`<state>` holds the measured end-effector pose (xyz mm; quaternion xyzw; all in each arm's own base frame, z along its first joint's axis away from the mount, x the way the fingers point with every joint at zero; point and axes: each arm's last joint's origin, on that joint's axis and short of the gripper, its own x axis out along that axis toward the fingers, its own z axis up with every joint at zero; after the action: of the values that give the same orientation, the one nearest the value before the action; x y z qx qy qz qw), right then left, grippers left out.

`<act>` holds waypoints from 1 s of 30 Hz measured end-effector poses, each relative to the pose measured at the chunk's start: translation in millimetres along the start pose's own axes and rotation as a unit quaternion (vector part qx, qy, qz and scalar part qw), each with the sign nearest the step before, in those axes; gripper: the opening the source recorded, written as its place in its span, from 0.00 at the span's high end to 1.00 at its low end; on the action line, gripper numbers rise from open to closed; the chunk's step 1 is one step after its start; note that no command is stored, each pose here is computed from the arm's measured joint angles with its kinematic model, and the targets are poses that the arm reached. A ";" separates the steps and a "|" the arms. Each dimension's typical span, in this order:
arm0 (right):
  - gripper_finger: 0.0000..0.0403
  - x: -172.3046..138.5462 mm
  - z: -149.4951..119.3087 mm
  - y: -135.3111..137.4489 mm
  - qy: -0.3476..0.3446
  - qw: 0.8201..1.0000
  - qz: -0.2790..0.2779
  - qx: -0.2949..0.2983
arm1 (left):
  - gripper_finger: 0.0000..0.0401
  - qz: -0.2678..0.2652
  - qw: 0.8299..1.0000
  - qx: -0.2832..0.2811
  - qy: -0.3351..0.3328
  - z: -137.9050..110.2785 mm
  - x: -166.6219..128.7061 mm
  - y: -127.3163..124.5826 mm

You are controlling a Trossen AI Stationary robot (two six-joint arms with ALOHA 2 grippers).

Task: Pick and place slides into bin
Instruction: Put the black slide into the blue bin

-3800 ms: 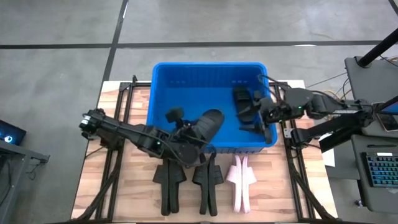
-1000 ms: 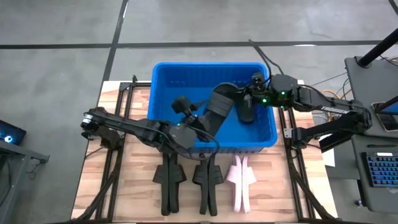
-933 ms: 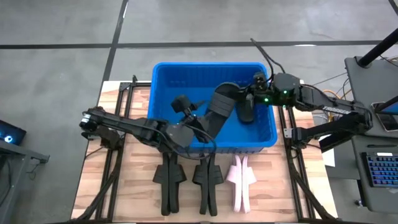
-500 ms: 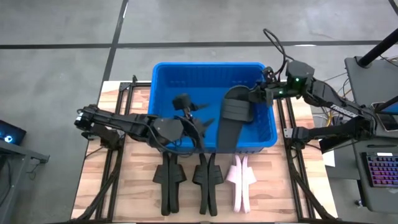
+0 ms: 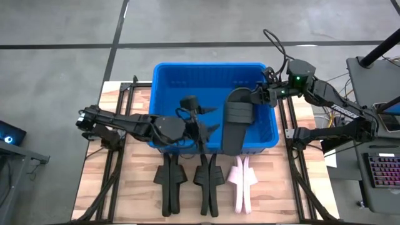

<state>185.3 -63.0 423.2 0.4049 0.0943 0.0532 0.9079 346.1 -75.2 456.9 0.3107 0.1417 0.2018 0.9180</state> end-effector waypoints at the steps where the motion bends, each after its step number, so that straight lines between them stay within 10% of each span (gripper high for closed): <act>1: 0.91 0.0 -0.3 0.3 0.005 1.000 0.005 0.005 | 0.40 0.001 0.999 0.035 0.003 -0.9 0.8 0.7; 8: 0.91 -1.0 -2.4 1.0 0.025 0.999 0.018 0.029 | 0.40 0.031 0.957 0.287 0.034 -2.9 2.6 5.2; 21: 0.91 -5.7 1.3 -2.1 0.025 0.998 0.020 0.059 | 0.40 0.035 0.941 0.336 -0.036 10.5 2.0 0.3; 30: 0.91 -15.4 13.2 -12.7 -0.015 0.998 -0.003 0.063 | 0.40 0.005 0.896 0.437 -0.074 12.8 -1.2 -14.8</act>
<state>173.3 -83.7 424.3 0.4622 0.0852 0.0388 0.8818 354.2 -93.1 457.6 0.6952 0.1456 0.1009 0.6967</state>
